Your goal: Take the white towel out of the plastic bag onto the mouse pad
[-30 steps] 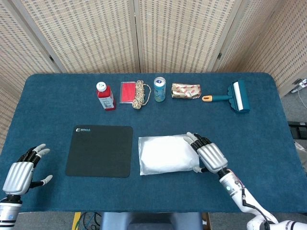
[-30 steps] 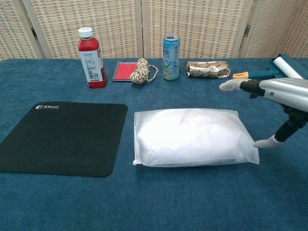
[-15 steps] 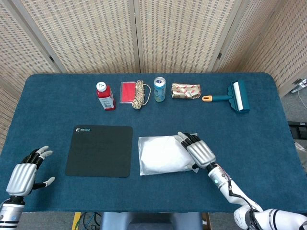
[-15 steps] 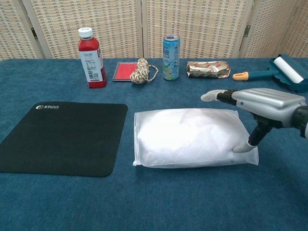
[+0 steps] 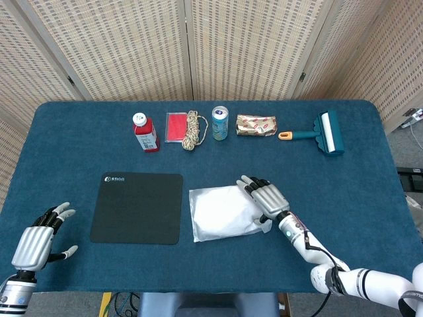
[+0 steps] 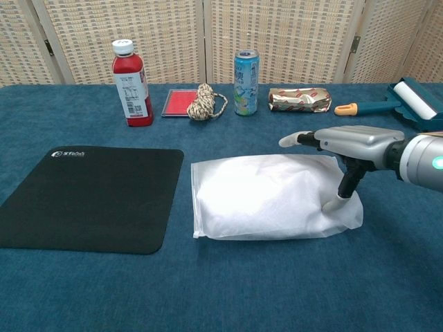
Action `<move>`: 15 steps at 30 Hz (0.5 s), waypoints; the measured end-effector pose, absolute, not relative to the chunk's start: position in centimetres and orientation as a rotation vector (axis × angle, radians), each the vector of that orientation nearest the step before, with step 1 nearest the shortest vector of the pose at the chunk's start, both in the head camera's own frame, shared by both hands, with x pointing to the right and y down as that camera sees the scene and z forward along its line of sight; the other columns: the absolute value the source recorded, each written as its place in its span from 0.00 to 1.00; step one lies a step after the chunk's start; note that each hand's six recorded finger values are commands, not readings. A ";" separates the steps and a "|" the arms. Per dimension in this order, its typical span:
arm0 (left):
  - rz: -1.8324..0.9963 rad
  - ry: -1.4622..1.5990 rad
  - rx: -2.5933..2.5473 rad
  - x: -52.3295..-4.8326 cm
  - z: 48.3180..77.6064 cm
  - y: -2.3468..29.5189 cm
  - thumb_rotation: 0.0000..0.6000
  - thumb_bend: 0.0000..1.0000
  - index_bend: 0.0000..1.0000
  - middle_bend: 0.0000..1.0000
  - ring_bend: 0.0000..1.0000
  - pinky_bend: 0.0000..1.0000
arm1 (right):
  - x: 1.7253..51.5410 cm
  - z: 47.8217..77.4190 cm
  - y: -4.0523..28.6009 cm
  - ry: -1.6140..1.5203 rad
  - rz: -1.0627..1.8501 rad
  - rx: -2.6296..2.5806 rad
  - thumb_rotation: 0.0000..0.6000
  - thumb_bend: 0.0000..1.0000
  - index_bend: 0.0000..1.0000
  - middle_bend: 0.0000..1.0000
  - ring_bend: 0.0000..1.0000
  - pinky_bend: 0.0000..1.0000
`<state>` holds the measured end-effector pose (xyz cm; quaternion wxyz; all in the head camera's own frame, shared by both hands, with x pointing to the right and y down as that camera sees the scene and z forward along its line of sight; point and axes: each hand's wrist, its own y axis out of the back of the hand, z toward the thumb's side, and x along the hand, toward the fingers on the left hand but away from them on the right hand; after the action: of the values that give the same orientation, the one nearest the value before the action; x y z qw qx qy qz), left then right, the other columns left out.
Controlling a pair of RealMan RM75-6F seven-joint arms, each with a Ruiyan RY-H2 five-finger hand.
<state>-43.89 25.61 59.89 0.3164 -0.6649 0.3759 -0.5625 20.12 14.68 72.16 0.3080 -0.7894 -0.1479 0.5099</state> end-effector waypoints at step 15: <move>-1.469 0.989 -1.743 -43.8 59.4 25.0 1.00 0.00 0.20 0.11 0.12 0.23 | 18.9 73.1 14.4 -0.261 1.387 -2.061 1.00 0.27 0.21 0.46 0.40 0.35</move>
<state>-43.80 25.03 59.43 0.3224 -0.6640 0.3768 -0.5596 18.85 14.42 73.12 0.3161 -0.7828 -0.0990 0.5268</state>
